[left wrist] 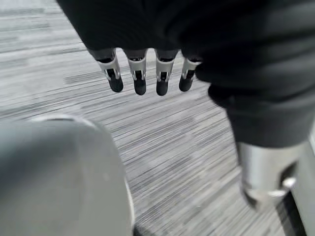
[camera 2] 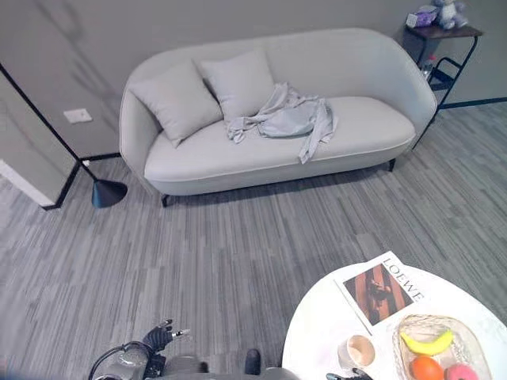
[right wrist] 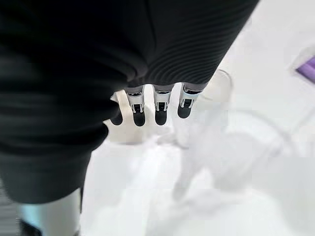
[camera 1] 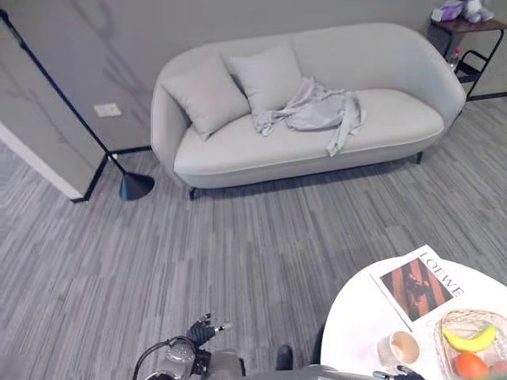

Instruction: Hang the clothes on the sofa on the clothes rack.

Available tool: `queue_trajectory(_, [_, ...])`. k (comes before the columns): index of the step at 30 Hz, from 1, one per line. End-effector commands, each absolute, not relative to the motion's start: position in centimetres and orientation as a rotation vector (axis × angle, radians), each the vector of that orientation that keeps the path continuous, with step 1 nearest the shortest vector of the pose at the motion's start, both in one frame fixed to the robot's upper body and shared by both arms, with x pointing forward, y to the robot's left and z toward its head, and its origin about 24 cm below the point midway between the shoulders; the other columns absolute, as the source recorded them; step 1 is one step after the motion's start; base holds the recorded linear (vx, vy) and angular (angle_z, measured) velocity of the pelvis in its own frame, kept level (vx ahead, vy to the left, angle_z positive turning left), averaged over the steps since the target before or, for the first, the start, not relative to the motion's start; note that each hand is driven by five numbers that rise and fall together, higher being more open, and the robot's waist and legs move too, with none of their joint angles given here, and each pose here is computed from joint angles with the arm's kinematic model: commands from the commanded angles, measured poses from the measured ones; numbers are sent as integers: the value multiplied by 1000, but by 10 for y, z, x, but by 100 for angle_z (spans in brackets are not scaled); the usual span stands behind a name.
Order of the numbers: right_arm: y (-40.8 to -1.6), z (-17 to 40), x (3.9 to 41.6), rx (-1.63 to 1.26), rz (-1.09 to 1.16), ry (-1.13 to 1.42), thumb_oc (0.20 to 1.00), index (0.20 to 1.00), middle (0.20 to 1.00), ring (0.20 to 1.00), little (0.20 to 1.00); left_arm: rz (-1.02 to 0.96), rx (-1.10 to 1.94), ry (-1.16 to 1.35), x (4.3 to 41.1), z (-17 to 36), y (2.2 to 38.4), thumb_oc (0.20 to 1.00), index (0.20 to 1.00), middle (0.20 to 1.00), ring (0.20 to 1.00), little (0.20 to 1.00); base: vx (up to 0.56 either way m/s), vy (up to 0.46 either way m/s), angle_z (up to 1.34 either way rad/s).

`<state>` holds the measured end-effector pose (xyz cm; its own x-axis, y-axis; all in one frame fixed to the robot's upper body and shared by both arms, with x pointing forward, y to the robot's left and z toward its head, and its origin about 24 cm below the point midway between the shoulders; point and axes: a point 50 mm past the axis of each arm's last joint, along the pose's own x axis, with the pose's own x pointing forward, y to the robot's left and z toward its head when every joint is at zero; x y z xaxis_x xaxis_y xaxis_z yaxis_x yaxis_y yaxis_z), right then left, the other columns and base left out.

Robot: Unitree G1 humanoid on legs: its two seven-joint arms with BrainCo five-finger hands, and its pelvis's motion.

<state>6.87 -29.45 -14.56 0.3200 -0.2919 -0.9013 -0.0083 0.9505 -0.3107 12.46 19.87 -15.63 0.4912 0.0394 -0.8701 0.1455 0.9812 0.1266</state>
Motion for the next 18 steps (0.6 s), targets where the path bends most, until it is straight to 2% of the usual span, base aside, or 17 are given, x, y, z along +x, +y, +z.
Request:
queue_trajectory(1, [-296,-145,62,-265,-214,1223,1000,1000,1000,1000,1000,-55,201,1056,127,-155,205,1000,1000,1000,1000,1000,524,20,9])
queue_trajectory(10, [-272,-153,68,-298,-65,1227,1000,1000,1000,1000,1000,67,148,1148,94,-161,227,1000,1000,1000,1000,1000,445,105,-51])
queue_trajectory(18, [-253,-154,83,-298,23,1176,1000,1000,1000,1000,1000,78,186,1112,106,-155,239,1000,1000,1000,1000,1000,303,151,9])
